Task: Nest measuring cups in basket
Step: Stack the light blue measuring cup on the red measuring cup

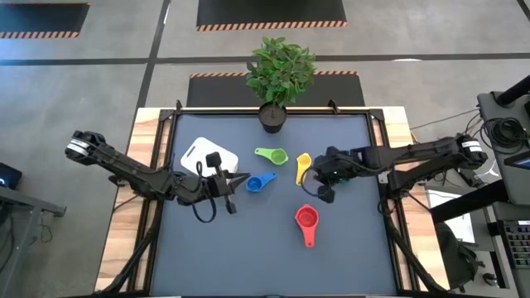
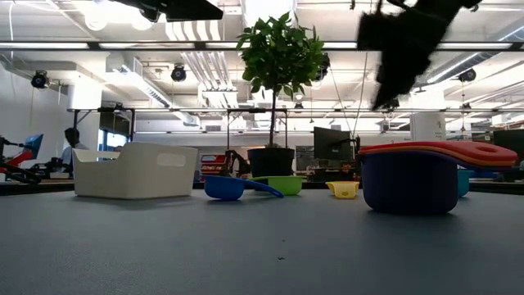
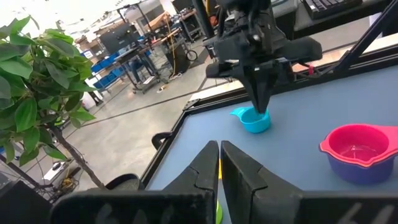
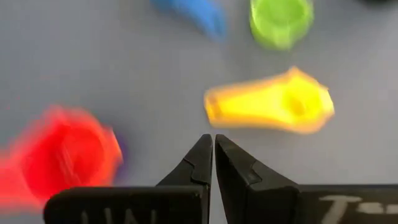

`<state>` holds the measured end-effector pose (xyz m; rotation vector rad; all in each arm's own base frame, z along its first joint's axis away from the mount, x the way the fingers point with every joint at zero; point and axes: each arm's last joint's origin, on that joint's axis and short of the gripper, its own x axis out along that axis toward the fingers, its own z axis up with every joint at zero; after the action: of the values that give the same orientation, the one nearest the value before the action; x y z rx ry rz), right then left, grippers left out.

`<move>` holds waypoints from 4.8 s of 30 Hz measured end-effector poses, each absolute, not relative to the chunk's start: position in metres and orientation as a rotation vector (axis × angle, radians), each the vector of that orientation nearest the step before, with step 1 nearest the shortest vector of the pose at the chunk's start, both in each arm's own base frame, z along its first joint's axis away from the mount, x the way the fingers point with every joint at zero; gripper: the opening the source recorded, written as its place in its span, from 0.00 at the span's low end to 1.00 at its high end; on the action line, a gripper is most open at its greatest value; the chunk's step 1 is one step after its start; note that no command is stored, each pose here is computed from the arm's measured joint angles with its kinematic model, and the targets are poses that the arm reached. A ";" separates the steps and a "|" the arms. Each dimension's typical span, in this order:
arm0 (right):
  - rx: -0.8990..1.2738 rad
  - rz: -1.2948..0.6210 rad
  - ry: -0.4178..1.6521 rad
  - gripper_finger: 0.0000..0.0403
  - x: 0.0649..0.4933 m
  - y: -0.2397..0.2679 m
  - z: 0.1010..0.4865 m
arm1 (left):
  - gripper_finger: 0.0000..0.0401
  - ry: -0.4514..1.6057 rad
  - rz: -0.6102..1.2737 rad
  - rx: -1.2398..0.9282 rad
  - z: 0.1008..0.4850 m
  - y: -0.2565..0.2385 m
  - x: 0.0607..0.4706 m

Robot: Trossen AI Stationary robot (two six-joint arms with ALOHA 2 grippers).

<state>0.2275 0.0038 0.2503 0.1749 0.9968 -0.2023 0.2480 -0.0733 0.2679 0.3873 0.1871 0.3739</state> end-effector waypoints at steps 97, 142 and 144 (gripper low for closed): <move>-0.111 -0.219 1.507 0.37 0.243 -0.027 0.214 | 0.00 0.166 0.372 0.365 0.270 -0.074 0.248; -0.426 0.065 1.580 0.70 0.234 -0.042 0.169 | 0.00 0.156 0.370 0.386 0.272 -0.074 0.248; -0.408 0.084 1.582 0.69 0.235 -0.041 0.166 | 0.00 0.156 0.370 0.386 0.272 -0.074 0.248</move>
<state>0.2350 -0.0409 0.1661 -0.4078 1.5823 0.0844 0.2483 -0.0744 0.2716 0.3858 0.1562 0.3696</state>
